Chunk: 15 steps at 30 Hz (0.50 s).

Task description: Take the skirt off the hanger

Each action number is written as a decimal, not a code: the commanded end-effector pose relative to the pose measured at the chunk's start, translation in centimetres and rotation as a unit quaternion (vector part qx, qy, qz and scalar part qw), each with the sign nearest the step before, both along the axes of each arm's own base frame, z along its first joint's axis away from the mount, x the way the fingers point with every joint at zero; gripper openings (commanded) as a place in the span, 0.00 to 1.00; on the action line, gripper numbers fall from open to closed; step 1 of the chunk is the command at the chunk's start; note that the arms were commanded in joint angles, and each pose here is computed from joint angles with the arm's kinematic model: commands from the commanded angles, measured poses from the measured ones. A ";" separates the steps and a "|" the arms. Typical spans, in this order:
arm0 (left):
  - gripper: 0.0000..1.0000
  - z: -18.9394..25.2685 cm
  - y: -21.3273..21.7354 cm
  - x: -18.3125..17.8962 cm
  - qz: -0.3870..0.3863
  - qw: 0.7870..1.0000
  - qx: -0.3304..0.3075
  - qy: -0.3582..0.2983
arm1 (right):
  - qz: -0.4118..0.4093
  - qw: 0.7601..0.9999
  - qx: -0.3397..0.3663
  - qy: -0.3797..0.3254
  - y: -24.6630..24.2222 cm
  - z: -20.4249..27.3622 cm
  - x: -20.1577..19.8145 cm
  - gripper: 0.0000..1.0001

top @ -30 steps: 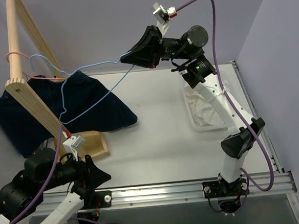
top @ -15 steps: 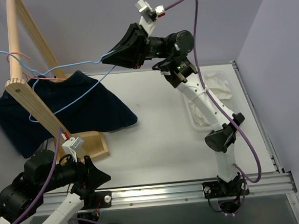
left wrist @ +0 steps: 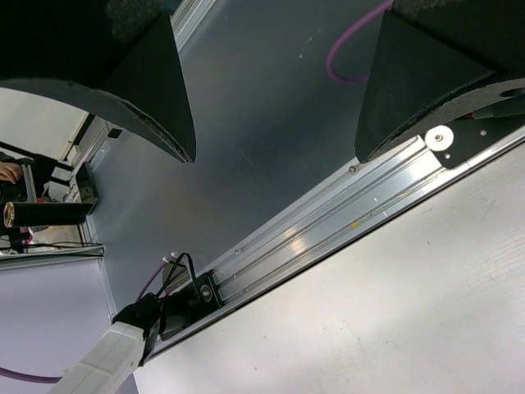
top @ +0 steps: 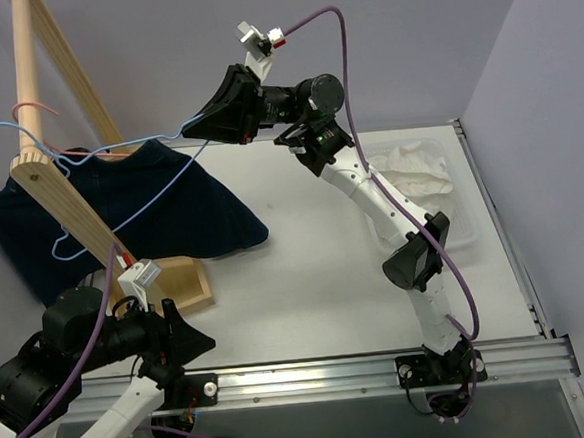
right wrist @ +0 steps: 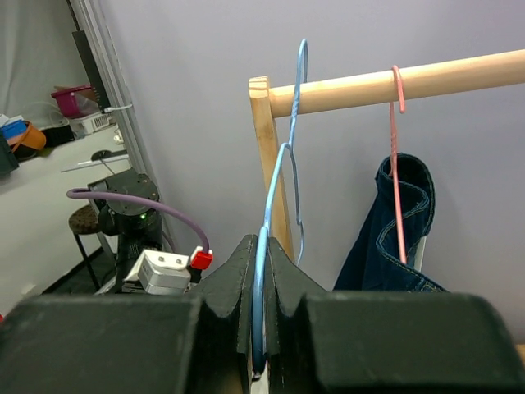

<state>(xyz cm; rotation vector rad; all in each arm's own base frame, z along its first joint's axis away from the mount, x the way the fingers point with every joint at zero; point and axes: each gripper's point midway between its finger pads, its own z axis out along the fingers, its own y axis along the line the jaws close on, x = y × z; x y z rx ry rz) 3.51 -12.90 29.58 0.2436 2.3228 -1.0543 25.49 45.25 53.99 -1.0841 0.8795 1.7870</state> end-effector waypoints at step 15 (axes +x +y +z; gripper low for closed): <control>0.87 -1.8 0.1 0.0 -0.001 0.999 0.020 0.027 | 0.023 0.998 -0.053 0.025 -0.8 -3.3 -5.7 0.00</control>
